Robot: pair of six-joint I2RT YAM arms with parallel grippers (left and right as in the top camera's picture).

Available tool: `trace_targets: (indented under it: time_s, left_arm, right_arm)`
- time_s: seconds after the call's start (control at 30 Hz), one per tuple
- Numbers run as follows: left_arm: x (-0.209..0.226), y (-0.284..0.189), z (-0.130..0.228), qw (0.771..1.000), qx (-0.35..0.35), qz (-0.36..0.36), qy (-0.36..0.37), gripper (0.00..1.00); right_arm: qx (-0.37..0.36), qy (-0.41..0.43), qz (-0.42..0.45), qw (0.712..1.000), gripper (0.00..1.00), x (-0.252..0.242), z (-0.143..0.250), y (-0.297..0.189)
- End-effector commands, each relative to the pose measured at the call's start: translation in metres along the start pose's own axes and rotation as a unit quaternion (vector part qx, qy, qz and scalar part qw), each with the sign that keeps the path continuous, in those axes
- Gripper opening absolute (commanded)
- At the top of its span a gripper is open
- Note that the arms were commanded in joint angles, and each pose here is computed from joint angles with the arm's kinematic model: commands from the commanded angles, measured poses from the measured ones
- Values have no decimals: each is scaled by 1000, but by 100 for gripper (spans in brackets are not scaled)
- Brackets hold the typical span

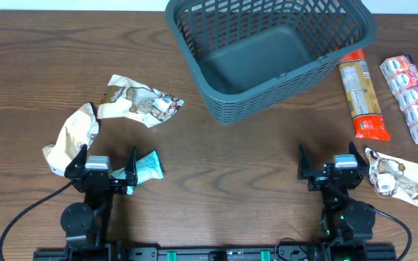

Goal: Pack container

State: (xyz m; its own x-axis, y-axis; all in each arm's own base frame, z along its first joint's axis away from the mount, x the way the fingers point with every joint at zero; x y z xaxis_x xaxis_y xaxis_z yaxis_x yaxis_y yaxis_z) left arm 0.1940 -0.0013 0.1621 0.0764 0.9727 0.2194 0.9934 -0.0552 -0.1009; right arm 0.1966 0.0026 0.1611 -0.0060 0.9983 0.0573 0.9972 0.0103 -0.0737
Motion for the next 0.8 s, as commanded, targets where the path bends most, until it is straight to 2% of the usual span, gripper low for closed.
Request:
trace_targets:
  time_s: [0.0,0.4,0.53,0.77]
  left_arm:
    - [-5,2,13,1000,14,13,-7,99]
    - [-4,2,9,1000,6,9,-25,99]
    - [-1,2,-6,999,-33,5,-31,99]
    - [-28,-12,-49,978,-100,145,-115,99]
  right_arm:
    - [1,-3,-11,1000,99,4,1,0]
    - [1,-3,-11,1000,99,4,1,0]
    - [1,-2,-11,1000,99,4,1,0]
    - [-8,48,-19,999,99,6,-3,0]
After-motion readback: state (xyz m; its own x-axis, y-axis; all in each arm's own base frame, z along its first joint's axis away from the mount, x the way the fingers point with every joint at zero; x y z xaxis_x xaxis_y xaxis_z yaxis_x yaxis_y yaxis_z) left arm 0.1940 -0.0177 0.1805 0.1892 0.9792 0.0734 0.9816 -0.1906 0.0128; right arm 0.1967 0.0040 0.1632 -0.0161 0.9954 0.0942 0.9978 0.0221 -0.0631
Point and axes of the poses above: each gripper's point midway between its finger pads, its own y axis out along the fingers, its own x axis along the line the jaws close on, z = x × y, the point moved 5 cm from there along -y, back along the fingers, and after that the axes turned 10 degrees about y, right-handed, at the moved point
